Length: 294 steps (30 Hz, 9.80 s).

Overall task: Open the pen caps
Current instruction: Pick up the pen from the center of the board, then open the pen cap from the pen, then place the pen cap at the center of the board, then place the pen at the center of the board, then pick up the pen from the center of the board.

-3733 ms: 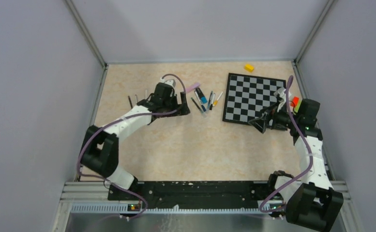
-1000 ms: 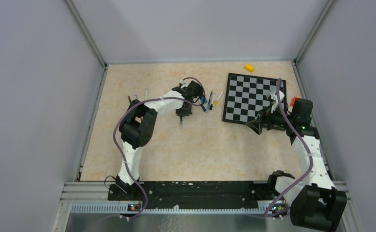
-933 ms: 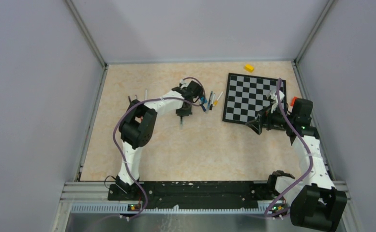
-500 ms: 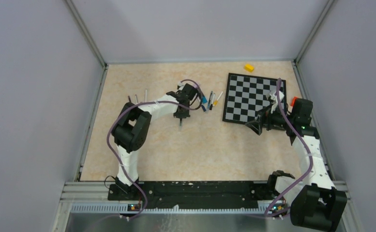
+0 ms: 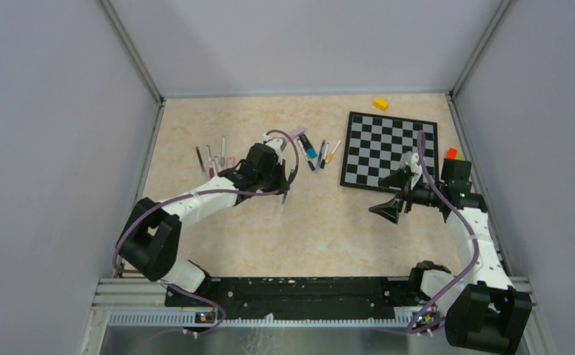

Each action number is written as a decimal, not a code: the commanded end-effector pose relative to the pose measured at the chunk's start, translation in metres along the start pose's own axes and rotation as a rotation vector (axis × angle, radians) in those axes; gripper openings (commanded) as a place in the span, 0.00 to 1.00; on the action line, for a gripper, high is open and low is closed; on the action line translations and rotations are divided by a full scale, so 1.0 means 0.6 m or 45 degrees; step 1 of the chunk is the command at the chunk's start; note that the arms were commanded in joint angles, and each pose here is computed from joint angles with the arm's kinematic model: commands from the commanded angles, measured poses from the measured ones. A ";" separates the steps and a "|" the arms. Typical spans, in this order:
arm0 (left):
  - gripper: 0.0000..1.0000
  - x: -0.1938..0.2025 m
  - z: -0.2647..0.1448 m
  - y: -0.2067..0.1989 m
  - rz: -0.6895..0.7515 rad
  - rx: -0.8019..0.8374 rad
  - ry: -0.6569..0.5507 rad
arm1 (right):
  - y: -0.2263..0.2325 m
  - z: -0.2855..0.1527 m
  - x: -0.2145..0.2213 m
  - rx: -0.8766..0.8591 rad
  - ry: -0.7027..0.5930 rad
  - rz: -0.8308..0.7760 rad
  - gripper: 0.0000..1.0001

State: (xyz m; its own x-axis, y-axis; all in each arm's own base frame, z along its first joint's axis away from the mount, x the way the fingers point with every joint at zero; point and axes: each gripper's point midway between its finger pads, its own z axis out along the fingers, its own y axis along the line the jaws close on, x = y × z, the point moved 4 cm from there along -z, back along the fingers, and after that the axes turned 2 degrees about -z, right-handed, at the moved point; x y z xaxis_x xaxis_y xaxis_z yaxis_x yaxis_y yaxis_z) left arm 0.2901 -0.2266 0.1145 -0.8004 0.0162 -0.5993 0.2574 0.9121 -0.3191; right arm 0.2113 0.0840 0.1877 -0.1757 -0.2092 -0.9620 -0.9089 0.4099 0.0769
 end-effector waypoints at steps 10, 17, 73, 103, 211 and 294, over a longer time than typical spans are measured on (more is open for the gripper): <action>0.00 0.018 -0.113 -0.184 0.039 1.063 -0.223 | 0.044 0.028 -0.029 -0.334 -0.162 -0.434 0.99; 0.00 0.039 -0.125 -0.238 0.195 1.094 -0.323 | 0.033 0.053 -0.071 -0.370 0.027 -0.291 0.99; 0.26 0.051 -0.143 -0.304 0.258 1.059 -0.547 | 0.097 0.102 -0.081 -0.693 -0.085 0.490 0.00; 0.62 0.090 -0.111 -0.311 0.241 1.108 -0.455 | 0.025 0.089 -0.081 -0.299 -0.185 0.769 0.00; 0.00 0.153 -0.108 0.023 -0.045 -0.199 -0.186 | -0.031 0.093 0.124 0.040 0.541 -0.100 0.00; 0.95 0.062 -0.109 -0.017 -0.027 0.104 -0.234 | -0.046 0.079 0.061 0.145 0.561 0.114 0.46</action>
State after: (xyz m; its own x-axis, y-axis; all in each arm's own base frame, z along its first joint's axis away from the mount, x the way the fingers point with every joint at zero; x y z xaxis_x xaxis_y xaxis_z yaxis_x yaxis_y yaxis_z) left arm 0.2035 -0.1840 0.1162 -0.7669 -0.0695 -0.6379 0.1644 0.9397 -0.3000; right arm 0.2422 0.1021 0.1053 -0.4947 -0.5545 -0.6692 -0.8135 0.5664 0.1321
